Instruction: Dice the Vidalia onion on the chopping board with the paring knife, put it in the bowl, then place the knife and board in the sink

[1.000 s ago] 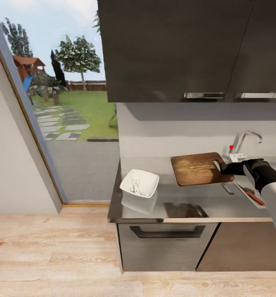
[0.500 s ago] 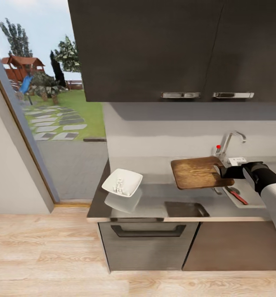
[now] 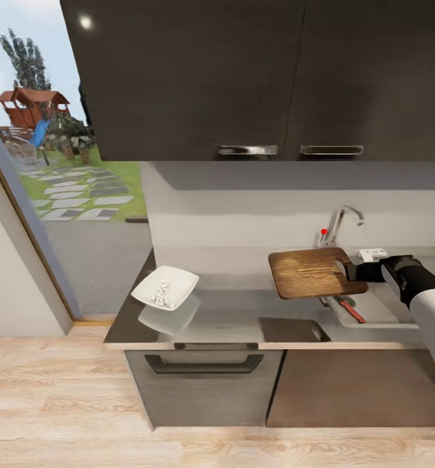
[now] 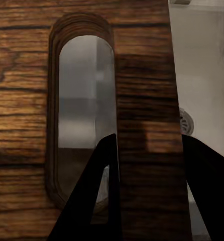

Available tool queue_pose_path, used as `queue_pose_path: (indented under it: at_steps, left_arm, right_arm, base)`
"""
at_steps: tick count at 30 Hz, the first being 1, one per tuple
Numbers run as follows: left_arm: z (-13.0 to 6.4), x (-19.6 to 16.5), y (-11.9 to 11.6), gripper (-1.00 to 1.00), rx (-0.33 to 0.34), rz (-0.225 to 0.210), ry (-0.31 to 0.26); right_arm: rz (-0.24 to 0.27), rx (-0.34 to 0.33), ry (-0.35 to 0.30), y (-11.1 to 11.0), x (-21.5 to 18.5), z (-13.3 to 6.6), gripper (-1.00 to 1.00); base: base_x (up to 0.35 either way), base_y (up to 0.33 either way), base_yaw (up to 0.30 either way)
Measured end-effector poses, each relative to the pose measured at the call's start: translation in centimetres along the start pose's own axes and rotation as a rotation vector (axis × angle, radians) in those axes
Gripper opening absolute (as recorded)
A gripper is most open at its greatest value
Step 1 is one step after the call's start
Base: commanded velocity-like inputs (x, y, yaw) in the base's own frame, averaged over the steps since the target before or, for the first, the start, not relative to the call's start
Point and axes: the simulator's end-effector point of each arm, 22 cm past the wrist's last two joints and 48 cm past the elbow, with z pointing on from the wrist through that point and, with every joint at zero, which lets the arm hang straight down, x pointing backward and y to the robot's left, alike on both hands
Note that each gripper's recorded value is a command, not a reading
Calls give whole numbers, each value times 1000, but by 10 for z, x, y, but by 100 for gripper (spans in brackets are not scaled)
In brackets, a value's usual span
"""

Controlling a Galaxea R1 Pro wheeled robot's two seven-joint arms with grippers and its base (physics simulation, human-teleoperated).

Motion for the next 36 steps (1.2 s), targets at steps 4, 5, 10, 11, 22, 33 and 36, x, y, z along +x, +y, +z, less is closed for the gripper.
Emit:
queue_pose_path:
  at_steps: [4, 5, 10, 11, 22, 33, 36]
  left_arm:
    - [0, 0, 0, 100, 0, 0, 0]
    - [0, 0, 0, 100, 0, 0, 0]
    - [0, 0, 0, 100, 0, 0, 0]
    - [0, 0, 0, 100, 0, 0, 0]
    - [0, 0, 0, 100, 0, 0, 1]
    - [0, 1, 0, 100, 0, 0, 1]
    - [0, 0, 2, 100, -2, 1, 1]
  right_arm:
    - [0, 0, 0, 0, 0, 0, -100]
    - [0, 0, 0, 0, 0, 0, -100]
    - [2, -3, 12, 2, 6, 2, -100]
    - [2, -2, 13, 1, 6, 2, -100]
    - [2, 20, 14, -2, 7, 3, -100]
    - [2, 45, 25, -6, 12, 5, -100]
    - [5, 56, 26, -7, 13, 6, -100]
  base:
    - [0, -318, 0]
    - [0, -317, 0]
    - [0, -317, 0]
    - [0, -317, 0]
    - [0, -317, 0]
    - [0, -317, 0]
    - [0, -287, 0]
